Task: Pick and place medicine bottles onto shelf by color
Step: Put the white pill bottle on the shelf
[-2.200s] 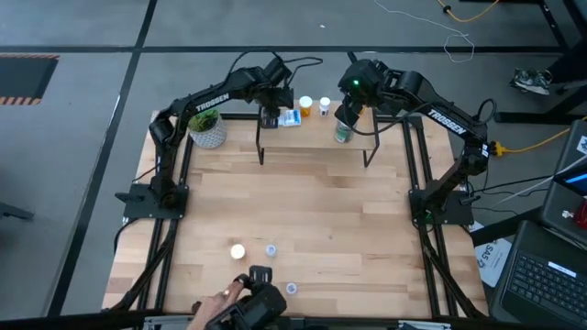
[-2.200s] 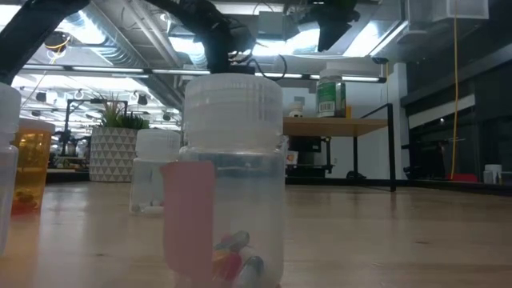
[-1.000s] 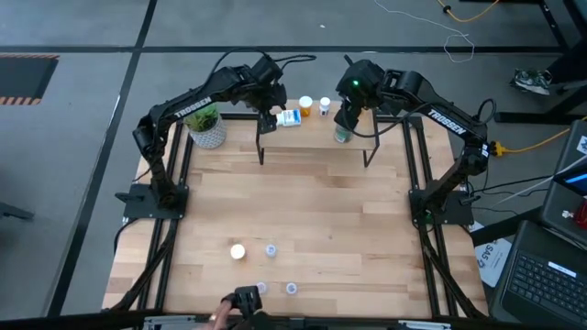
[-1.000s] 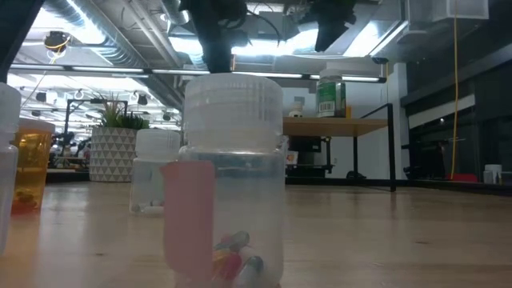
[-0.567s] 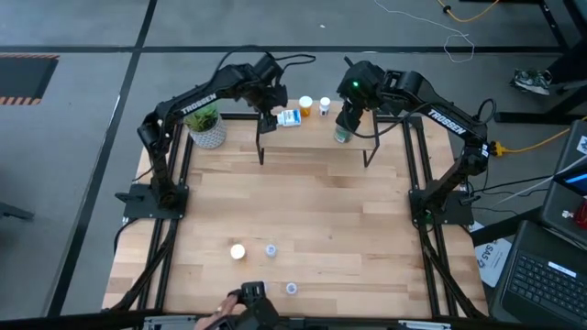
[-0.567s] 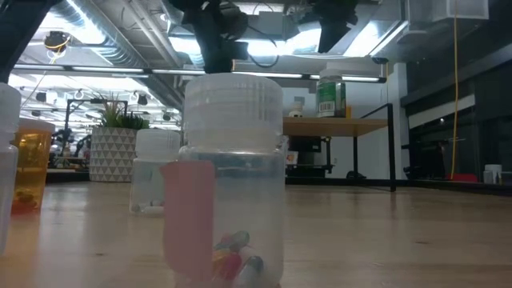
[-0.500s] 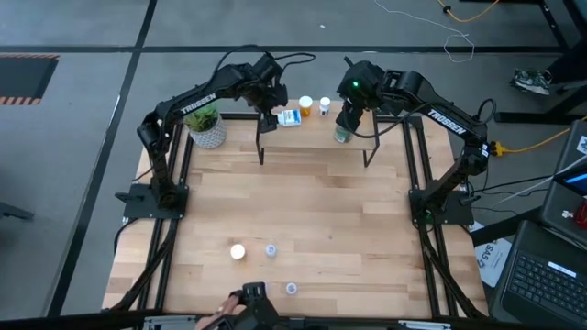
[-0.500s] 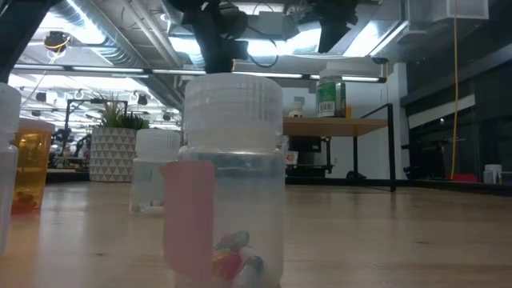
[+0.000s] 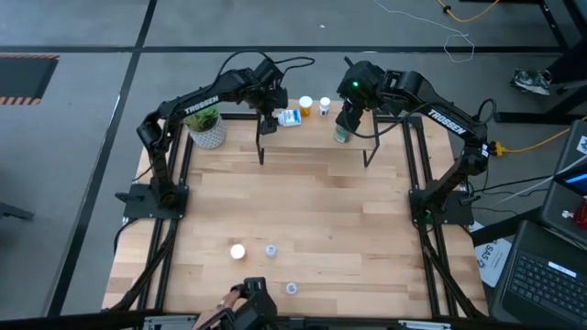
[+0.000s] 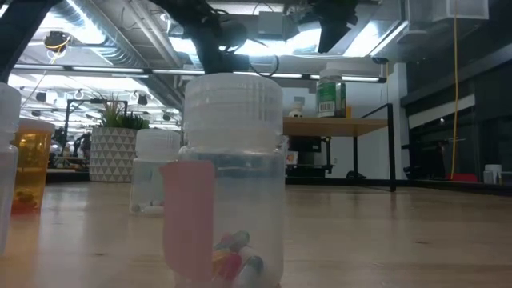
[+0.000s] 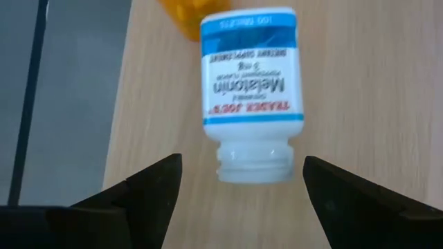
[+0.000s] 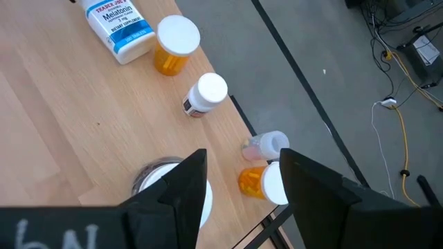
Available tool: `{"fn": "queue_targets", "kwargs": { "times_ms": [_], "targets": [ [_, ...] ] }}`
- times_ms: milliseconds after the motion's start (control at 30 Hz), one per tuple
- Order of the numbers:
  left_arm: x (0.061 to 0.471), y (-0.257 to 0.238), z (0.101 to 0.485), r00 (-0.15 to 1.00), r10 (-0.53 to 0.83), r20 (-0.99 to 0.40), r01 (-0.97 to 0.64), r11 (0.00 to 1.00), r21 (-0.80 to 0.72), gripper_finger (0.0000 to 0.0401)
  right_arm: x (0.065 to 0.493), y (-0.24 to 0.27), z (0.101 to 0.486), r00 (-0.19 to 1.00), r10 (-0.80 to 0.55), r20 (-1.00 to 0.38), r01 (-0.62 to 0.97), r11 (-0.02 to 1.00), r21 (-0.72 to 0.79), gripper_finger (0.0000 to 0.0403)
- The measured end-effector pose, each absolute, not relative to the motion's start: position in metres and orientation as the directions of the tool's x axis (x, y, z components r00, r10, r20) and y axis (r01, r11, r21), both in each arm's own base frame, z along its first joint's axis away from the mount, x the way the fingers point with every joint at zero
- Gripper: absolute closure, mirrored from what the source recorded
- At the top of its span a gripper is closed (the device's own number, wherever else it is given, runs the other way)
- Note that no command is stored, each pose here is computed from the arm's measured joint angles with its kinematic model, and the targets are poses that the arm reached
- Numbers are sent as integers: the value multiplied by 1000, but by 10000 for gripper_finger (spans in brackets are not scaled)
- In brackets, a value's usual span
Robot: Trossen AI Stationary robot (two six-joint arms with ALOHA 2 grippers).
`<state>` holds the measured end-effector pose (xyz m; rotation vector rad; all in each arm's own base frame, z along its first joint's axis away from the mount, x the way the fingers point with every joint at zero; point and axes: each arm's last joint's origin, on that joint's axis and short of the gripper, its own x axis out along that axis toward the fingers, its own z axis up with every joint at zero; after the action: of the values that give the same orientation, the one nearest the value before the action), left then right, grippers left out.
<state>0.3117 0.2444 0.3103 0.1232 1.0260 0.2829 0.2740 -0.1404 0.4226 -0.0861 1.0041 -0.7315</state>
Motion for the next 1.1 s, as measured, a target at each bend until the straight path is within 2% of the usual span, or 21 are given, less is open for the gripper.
{"fn": "queue_targets", "kwargs": {
  "times_ms": [367,700,1100],
  "targets": [
    [310,249,294,498,273,-823,-181,961,209,103,274,-140,423,324,-595,-736,520,761,-387,218],
    [312,248,294,504,276,-818,-180,960,213,107,274,-140,423,323,-595,-736,519,762,-387,218],
    [313,245,294,500,276,-821,-194,959,204,185,274,-140,423,323,-595,-736,520,762,-387,218]
  ]
}}
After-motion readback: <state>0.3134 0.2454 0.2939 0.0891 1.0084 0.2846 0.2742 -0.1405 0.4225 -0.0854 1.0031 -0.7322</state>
